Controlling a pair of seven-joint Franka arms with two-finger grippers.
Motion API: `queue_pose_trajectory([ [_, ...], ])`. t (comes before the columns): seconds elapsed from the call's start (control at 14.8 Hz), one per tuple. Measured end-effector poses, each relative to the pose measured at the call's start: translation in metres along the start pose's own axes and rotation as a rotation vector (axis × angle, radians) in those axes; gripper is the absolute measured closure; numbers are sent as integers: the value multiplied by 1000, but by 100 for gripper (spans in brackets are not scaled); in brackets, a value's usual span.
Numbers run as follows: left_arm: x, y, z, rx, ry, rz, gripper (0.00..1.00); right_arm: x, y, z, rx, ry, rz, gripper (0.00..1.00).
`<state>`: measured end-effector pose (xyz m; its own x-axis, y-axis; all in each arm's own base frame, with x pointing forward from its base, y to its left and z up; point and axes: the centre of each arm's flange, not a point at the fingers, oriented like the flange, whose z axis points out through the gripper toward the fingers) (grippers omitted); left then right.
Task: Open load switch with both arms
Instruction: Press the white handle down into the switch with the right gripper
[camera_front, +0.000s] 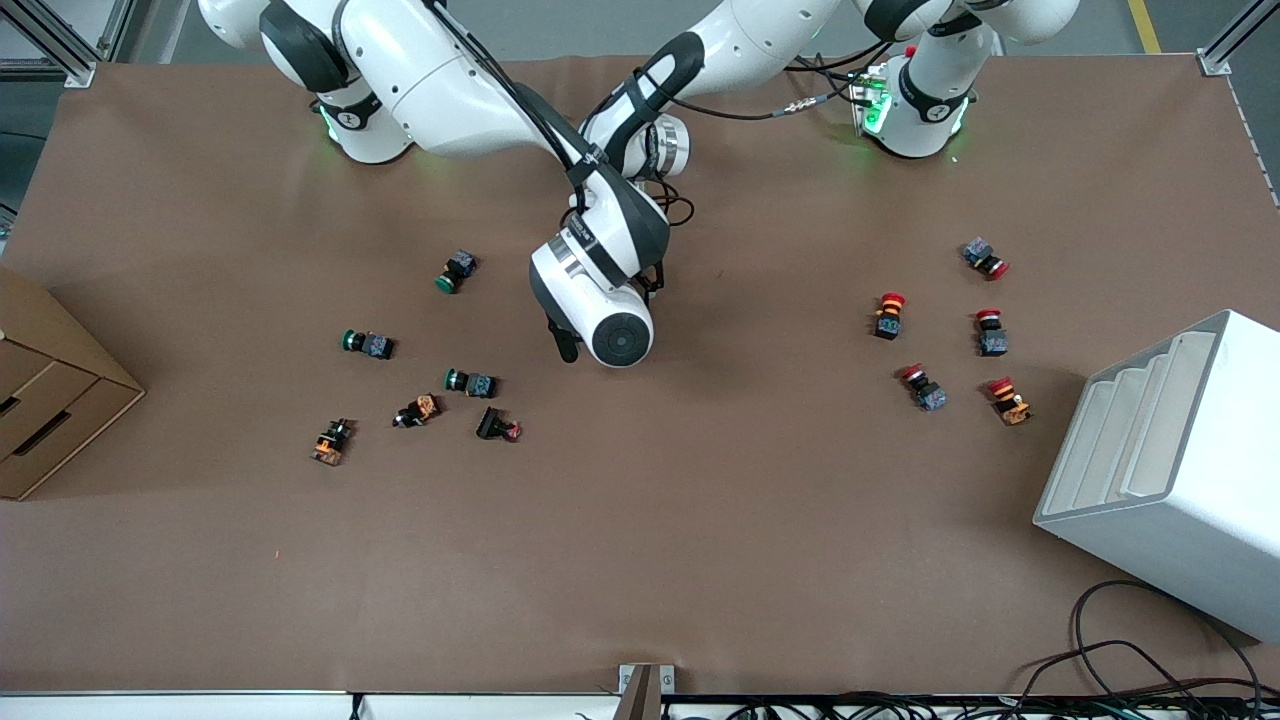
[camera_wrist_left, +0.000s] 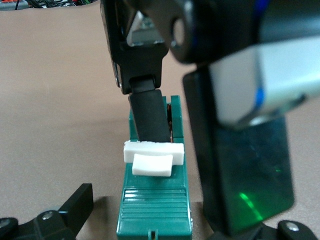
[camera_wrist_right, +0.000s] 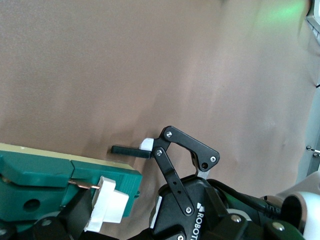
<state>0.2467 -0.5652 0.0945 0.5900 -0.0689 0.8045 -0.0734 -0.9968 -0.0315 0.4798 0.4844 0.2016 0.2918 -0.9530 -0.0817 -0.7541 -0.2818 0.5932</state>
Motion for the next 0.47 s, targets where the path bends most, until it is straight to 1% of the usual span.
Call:
queue_pose_trajectory([
  [0.47,1,0,0,0,1,-1,0,0,0,0,0,0,0,1],
])
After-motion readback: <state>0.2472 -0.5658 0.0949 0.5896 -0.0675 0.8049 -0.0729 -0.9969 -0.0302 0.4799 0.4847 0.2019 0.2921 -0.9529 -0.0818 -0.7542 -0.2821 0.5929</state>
